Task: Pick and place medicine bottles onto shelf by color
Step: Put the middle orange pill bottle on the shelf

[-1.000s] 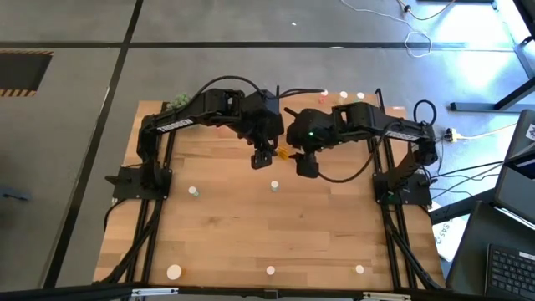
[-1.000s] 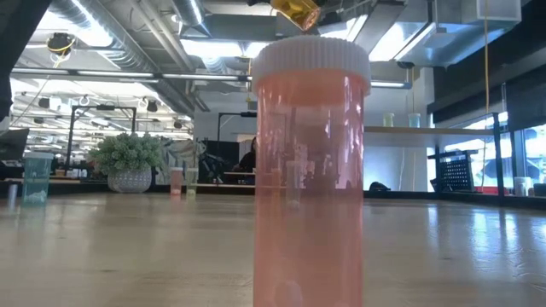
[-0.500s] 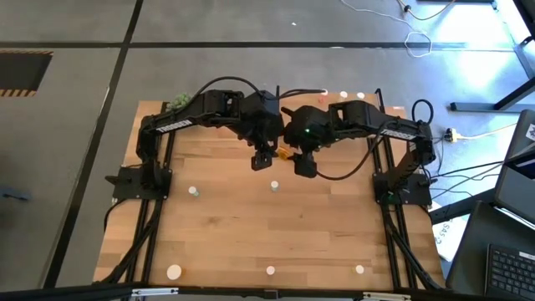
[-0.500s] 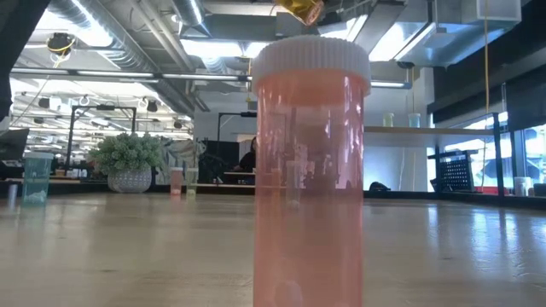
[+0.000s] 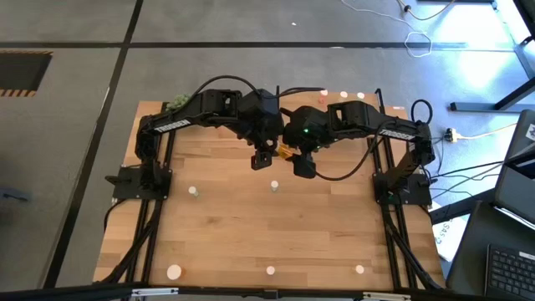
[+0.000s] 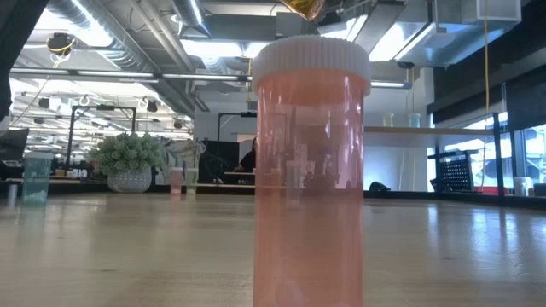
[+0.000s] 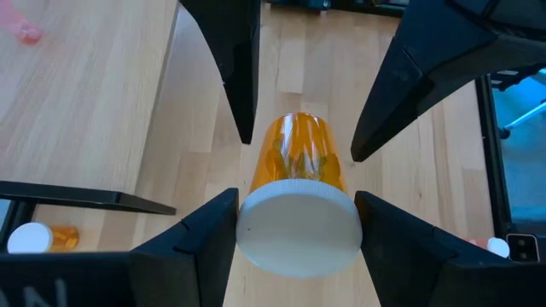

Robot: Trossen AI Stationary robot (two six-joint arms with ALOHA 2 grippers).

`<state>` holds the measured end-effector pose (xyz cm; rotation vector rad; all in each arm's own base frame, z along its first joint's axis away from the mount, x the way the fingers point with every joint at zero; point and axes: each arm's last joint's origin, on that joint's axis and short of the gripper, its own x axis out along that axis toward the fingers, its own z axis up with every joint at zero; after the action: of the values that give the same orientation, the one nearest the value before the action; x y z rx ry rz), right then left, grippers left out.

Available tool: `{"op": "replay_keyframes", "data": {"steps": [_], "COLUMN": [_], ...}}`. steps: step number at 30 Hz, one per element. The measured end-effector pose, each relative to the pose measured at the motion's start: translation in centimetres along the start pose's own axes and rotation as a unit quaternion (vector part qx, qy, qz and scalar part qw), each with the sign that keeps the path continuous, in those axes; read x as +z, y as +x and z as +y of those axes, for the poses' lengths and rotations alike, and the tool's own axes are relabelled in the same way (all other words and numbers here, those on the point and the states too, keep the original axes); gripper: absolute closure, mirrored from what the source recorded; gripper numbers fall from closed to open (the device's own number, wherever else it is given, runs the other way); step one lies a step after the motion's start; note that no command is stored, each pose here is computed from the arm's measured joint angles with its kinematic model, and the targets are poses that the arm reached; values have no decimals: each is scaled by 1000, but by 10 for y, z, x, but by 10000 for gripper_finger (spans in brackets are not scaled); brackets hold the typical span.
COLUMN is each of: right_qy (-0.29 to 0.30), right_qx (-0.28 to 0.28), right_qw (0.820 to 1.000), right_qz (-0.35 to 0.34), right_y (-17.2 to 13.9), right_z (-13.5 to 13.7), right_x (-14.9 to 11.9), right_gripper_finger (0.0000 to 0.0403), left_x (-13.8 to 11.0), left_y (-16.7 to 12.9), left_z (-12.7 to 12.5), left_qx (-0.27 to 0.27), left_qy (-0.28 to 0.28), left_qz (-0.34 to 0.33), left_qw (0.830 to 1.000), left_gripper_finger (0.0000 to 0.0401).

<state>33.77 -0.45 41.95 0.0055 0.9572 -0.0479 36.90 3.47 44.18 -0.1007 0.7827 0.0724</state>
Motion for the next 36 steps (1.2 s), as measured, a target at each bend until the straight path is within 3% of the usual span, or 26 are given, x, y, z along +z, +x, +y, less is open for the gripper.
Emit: {"op": "replay_keyframes", "data": {"steps": [36], "right_qy": [-38], "right_qx": [31], "right_qw": [999], "right_qz": [-21], "right_y": [5], "right_z": [2], "right_x": [6], "right_gripper_finger": [148], "left_x": [6], "left_y": [-6], "left_z": [-9], "left_qx": [-12], "left_qy": [22], "left_qz": [-41], "left_qw": [999], "left_gripper_finger": [193]}}
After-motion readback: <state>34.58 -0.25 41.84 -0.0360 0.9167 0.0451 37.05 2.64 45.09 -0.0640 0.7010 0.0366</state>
